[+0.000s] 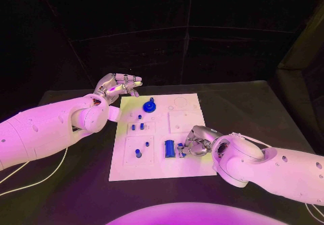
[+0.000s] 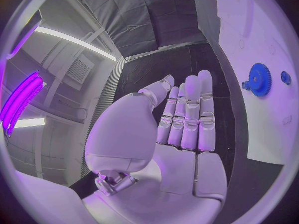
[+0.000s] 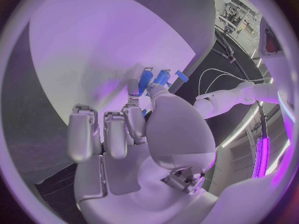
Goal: Assemble the parts on the task board
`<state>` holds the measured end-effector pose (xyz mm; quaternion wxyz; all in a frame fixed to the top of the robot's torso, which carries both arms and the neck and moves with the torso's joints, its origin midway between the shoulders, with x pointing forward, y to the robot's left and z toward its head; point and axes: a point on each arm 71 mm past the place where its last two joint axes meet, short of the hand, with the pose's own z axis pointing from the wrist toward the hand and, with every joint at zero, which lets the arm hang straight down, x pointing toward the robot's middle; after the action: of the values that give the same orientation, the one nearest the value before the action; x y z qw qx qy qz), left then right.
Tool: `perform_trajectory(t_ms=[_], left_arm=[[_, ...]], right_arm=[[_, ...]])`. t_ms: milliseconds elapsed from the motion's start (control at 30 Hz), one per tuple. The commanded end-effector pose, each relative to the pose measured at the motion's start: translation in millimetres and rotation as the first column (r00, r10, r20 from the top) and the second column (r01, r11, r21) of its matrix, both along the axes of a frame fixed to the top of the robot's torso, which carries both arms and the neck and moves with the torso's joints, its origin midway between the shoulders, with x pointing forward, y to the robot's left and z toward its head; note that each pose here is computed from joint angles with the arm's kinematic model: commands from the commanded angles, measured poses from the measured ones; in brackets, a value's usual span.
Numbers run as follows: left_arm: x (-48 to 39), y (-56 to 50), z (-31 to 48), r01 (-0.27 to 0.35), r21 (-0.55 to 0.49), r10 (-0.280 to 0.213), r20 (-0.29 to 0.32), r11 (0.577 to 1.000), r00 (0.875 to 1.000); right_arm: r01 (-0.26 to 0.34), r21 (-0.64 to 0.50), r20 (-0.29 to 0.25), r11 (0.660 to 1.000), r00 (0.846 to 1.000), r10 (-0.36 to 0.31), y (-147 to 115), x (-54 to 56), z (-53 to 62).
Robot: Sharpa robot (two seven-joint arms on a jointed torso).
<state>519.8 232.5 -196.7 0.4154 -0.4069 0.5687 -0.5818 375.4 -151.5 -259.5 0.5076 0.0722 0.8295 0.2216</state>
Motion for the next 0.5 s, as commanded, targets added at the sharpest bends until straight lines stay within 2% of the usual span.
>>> perform_trajectory(t_ms=[33, 500], left_arm=[[0.0, -1.7, 1.1, 0.013, -0.007, -0.013, 0.001, 1.0, 1.0], [0.1, -1.6, 0.9, 0.014, -0.007, -0.014, -0.001, 1.0, 1.0]], right_arm=[[0.003, 0.0, 0.013, 1.0, 1.0, -0.003, 1.3, 0.5, 1.0], [-0.007, -0.014, 0.005, 1.0, 1.0, 0.007, 0.5, -0.5, 0.6]])
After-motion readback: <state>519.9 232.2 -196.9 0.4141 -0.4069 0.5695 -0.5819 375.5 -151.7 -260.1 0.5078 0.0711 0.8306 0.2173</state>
